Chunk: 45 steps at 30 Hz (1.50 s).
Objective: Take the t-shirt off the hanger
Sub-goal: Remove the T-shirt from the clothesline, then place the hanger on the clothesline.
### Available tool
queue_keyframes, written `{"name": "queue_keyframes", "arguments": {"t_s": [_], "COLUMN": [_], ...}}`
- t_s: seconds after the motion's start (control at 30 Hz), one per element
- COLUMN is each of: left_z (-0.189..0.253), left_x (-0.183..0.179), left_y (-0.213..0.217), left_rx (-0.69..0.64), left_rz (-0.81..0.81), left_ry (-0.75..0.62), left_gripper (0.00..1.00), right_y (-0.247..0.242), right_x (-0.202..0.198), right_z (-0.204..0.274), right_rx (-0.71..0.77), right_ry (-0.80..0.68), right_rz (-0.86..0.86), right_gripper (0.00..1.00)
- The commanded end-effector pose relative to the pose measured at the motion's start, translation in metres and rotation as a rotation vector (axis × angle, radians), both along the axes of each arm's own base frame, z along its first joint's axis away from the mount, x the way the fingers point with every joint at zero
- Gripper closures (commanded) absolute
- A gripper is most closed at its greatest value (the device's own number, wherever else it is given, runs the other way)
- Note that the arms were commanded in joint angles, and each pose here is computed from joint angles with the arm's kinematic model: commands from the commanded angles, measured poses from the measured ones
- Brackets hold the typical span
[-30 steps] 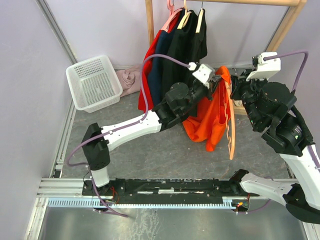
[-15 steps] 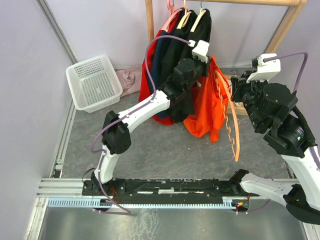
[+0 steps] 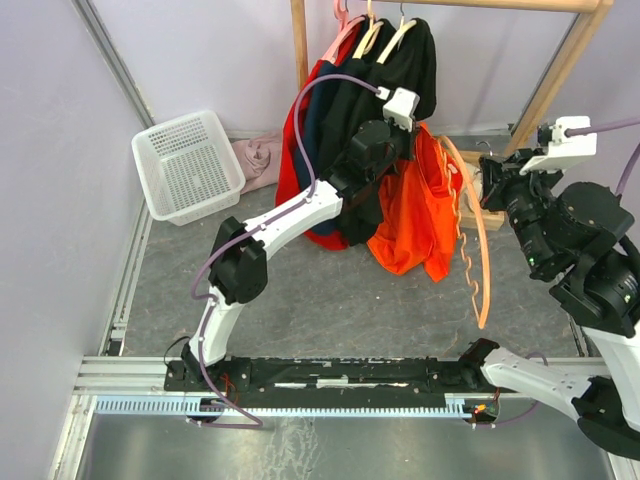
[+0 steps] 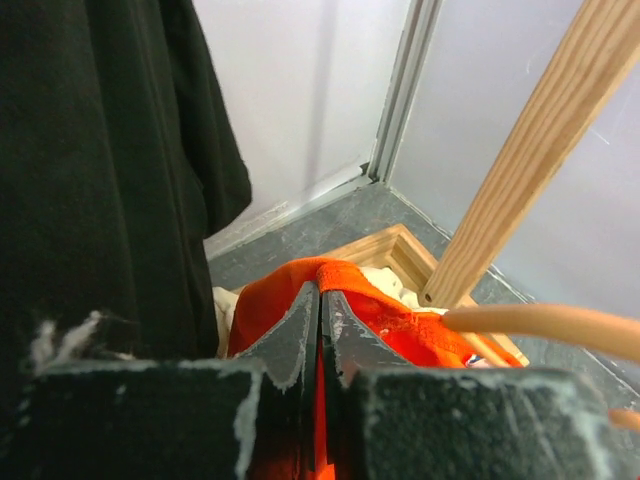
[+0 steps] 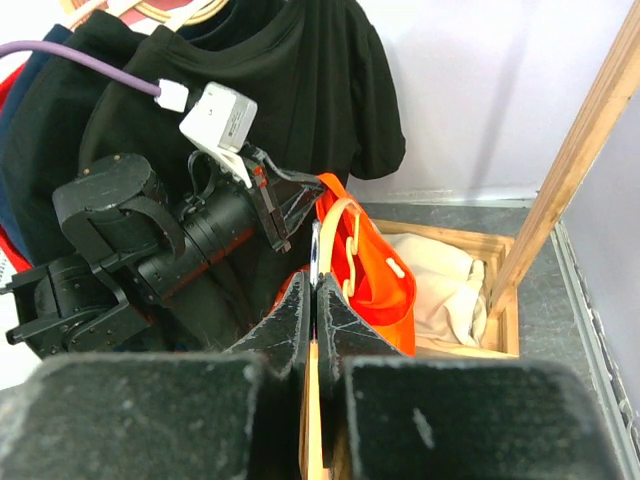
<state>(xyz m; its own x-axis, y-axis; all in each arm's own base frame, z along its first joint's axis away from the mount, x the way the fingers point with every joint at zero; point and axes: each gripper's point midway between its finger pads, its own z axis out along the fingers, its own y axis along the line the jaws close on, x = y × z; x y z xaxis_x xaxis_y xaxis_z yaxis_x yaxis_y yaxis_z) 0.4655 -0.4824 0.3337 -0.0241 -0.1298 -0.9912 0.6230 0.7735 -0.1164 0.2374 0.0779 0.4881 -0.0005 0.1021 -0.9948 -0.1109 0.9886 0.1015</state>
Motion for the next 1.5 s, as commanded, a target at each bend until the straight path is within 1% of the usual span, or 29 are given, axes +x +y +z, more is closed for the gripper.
{"name": "queue_keyframes", "arguments": {"t_s": [0.0,0.1,0.23,0.4,0.43,0.47,0.63,0.77,0.93,1.0,1.1,1.27,1.47], "left_z": [-0.005,-0.002,0.004,0.009,0.018,0.013,0.023,0.022,0.009,0.005,0.000,-0.015,-0.026], "left_x": [-0.017,-0.038,-0.073,-0.114,-0.123,-0.130,-0.167,-0.194,-0.222,-0.233,-0.249,-0.267,-0.281], "left_y": [-0.010,-0.009,-0.008,-0.002,0.003,0.006,0.021,0.034,0.051,0.057,0.065,0.075,0.089], "left_rx": [-0.065,-0.071,-0.045,-0.048,-0.062,-0.058,-0.067,-0.080,-0.088,-0.095,-0.102,-0.082,-0.100], "left_rz": [-0.069,-0.081,-0.099,-0.160,-0.169,-0.177,-0.220,-0.255,-0.288,-0.302,-0.309,-0.314,-0.314], "left_ry": [0.037,0.015,-0.016,-0.009,-0.019,-0.010,-0.016,-0.001,0.034,0.040,0.049,0.064,0.078], "left_gripper": [0.97,0.97,0.97,0.97,0.97,0.97,0.97,0.97,0.97,0.97,0.97,0.97,0.97], "right_y": [-0.010,-0.003,0.007,0.009,0.011,0.012,0.024,0.028,0.017,0.013,0.002,-0.015,-0.034], "right_x": [-0.010,-0.009,-0.007,0.000,0.004,0.009,0.042,0.062,0.095,0.113,0.132,0.147,0.160], "right_z": [0.039,0.048,0.055,0.068,0.072,0.075,0.086,0.101,0.110,0.109,0.116,0.132,0.136], "right_rx": [0.057,0.039,0.006,0.015,0.012,0.002,-0.055,-0.066,-0.040,-0.010,0.021,0.057,0.103], "right_ry": [-0.120,-0.172,-0.261,-0.315,-0.320,-0.320,-0.302,-0.307,-0.262,-0.245,-0.253,-0.264,-0.278], "right_rz": [0.001,0.039,0.080,0.059,0.050,0.036,-0.043,-0.098,-0.157,-0.135,-0.150,-0.161,-0.165], "right_gripper": [0.99,0.99,0.99,0.99,0.99,0.99,0.99,0.99,0.99,0.99,0.99,0.99,0.99]}}
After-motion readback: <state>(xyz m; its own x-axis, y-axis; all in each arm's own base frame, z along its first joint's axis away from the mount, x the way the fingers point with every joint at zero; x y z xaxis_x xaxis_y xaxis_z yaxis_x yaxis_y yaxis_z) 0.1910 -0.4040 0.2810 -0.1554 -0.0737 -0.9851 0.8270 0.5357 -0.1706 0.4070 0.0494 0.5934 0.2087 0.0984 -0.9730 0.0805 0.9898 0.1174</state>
